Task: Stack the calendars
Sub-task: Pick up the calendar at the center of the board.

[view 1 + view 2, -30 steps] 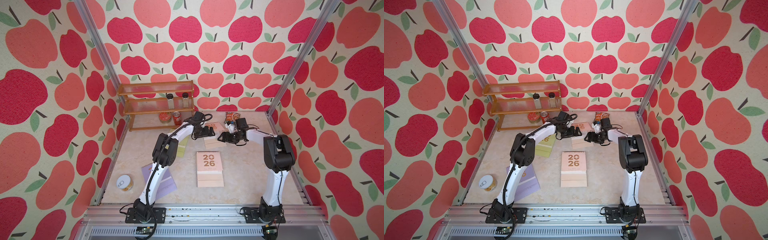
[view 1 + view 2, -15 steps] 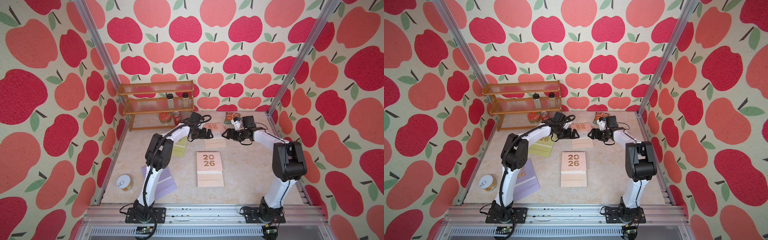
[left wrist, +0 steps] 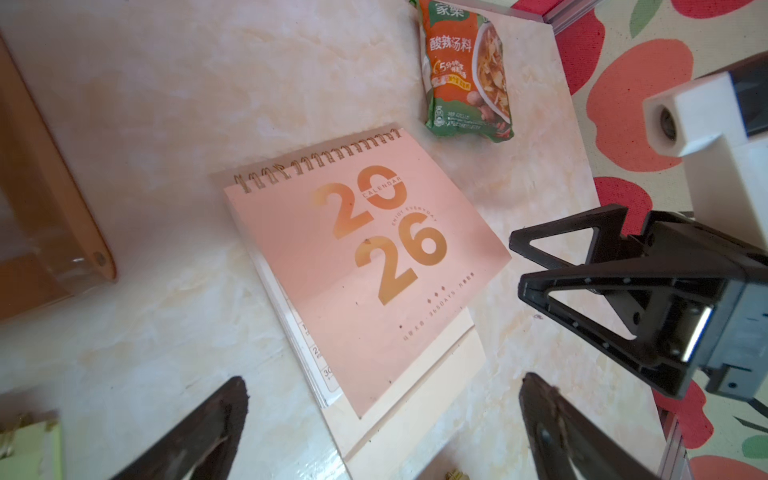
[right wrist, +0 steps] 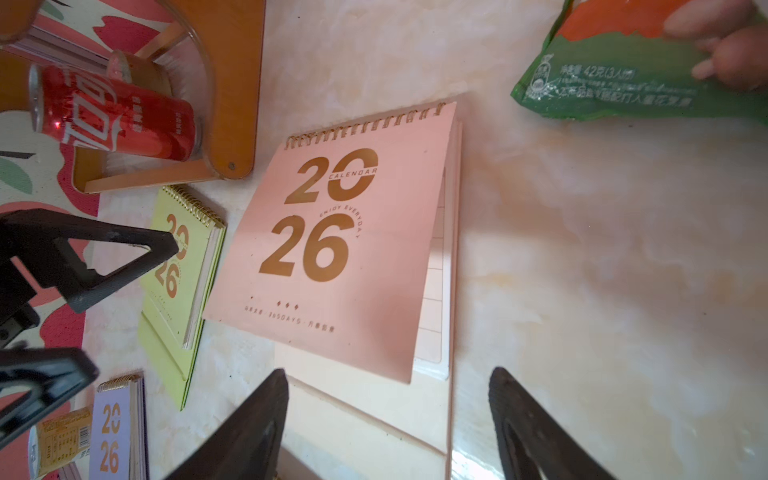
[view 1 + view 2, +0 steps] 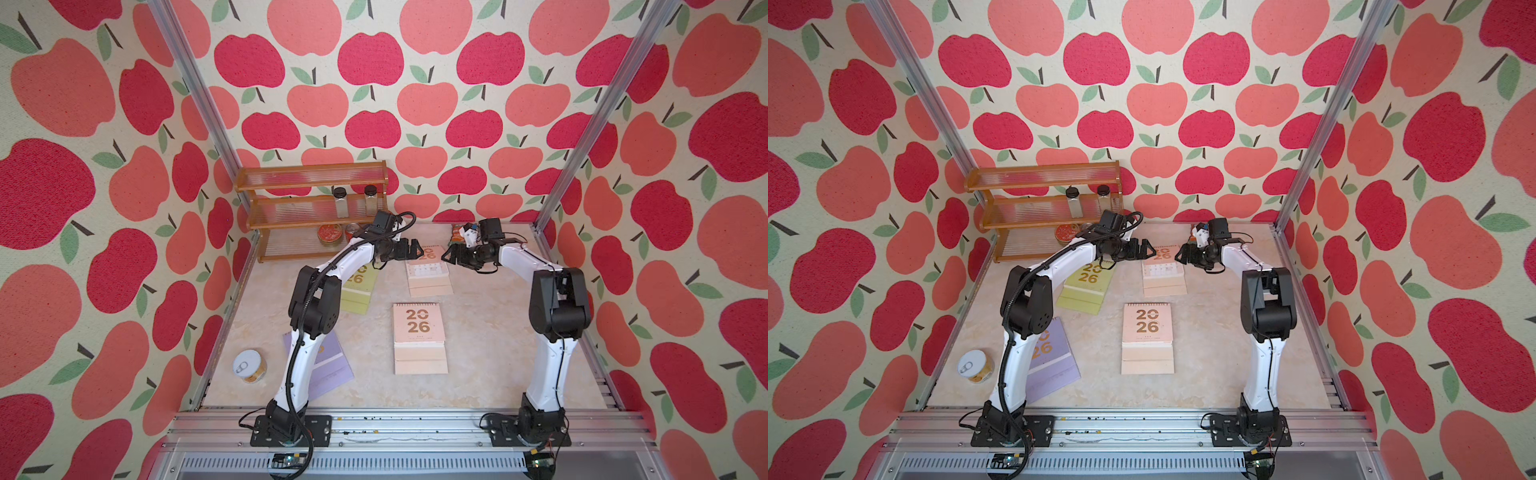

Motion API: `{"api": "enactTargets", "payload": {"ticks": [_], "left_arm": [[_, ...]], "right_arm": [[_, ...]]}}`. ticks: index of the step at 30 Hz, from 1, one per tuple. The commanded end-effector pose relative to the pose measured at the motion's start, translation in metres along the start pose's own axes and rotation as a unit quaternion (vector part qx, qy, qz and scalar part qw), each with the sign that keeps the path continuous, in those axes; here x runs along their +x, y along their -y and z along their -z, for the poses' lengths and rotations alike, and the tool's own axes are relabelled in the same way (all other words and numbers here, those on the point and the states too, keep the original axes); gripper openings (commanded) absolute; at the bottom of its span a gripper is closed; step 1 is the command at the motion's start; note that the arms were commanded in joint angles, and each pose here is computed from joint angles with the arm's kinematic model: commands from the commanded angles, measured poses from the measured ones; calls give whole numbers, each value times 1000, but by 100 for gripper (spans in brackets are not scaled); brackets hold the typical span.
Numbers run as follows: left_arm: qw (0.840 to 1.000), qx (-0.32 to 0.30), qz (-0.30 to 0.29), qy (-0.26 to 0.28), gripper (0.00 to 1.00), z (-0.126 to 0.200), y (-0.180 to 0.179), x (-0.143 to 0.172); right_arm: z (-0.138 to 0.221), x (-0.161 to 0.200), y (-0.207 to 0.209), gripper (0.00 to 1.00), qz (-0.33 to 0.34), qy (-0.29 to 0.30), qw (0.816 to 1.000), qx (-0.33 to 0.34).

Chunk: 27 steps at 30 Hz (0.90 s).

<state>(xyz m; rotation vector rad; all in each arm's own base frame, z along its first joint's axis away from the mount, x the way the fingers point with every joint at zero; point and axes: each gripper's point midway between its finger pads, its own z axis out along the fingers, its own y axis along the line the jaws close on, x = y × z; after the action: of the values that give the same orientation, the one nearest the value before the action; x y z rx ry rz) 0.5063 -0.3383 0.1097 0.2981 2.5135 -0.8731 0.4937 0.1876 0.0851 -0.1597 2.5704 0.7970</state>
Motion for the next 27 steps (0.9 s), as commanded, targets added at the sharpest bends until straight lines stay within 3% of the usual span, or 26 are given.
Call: {"api": "enactTargets", "payload": {"ticks": [1, 27], "left_arm": [[998, -25, 32, -43, 100, -15, -18, 19], [987, -32, 73, -137, 95, -65, -43, 71]], "right_arm": [[-9, 7, 10, 77, -25, -29, 999, 6], [-53, 37, -5, 70, -35, -85, 995, -29]]}}
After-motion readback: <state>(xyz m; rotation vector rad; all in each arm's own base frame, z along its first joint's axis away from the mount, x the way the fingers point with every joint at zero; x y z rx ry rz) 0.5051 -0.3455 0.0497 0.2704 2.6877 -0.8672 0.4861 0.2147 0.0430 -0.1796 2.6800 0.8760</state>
